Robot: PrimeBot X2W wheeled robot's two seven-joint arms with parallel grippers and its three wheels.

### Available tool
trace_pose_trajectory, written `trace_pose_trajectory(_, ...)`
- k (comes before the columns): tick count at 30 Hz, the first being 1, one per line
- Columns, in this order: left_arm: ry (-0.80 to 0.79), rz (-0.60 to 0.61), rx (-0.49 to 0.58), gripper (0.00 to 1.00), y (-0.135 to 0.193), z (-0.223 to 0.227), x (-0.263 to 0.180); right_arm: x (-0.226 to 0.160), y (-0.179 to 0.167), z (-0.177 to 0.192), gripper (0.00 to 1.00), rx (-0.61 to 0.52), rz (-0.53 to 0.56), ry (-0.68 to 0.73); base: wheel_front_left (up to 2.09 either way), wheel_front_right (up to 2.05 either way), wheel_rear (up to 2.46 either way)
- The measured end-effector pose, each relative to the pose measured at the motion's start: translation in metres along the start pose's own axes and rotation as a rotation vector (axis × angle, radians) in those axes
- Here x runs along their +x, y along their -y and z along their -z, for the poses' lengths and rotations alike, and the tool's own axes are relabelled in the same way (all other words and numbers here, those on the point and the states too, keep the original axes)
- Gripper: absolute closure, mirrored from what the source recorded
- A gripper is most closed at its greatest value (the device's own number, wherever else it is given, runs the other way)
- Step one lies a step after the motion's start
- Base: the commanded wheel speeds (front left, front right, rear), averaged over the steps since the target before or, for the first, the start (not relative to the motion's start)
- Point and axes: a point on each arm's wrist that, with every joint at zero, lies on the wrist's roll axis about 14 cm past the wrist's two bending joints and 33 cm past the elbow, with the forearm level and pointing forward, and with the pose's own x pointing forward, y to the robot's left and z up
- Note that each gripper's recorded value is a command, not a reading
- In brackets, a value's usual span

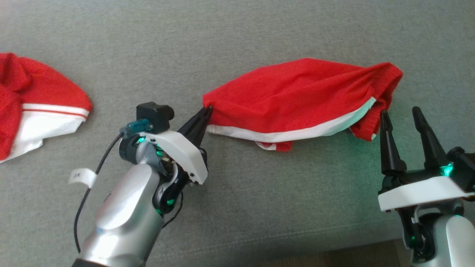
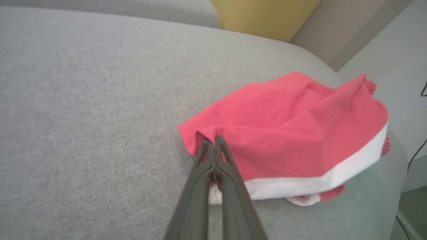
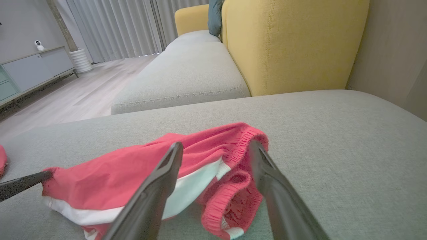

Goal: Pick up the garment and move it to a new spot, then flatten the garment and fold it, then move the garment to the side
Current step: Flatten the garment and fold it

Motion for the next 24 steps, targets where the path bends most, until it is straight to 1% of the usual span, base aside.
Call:
trace_pose_trajectory(5,-0.069,-0.033,-0.044,1.00,-0.010,0.020,0.010,-0.004,0.007,0.002,0.00,0.009,0.023,-0.006,0.00,0.00,0.00)
trace_pose_trajectory(6,-0.072,-0.037,-0.044,0.95,-0.012,0.022,0.011,-0.004,0.008,0.002,0.00,0.012,0.026,-0.008,0.00,0.00,0.00)
trace_pose_trajectory(7,-0.071,-0.041,-0.043,0.51,-0.014,0.022,0.013,-0.004,0.009,0.003,0.00,0.012,0.028,-0.008,0.00,0.00,0.00)
trace_pose_trajectory(8,-0.067,-0.043,-0.037,0.00,-0.015,0.022,0.013,-0.004,0.009,0.003,0.00,0.012,0.030,-0.007,0.00,0.00,0.00)
trace_pose_trajectory(10,-0.031,-0.052,-0.021,0.00,-0.017,0.017,0.013,-0.004,0.012,0.001,0.00,0.011,0.037,0.000,0.00,0.00,0.00)
trace_pose_trajectory(12,0.007,-0.072,0.052,0.00,-0.021,0.010,0.011,-0.004,0.013,-0.001,0.00,0.010,0.040,0.005,0.00,0.00,0.00)
trace_pose_trajectory(18,0.170,-0.157,0.184,0.00,-0.033,-0.024,-0.009,-0.004,0.009,-0.011,0.00,-0.018,0.027,0.036,0.00,0.00,0.00)
trace_pose_trajectory(22,0.265,-0.243,0.235,0.00,-0.045,-0.045,-0.035,-0.002,0.003,-0.017,0.00,-0.031,0.010,0.046,0.00,0.00,0.00)
trace_pose_trajectory(24,0.287,-0.263,0.243,0.00,-0.048,-0.051,-0.043,-0.002,0.002,-0.018,0.00,-0.038,0.006,0.047,0.00,0.00,0.00)
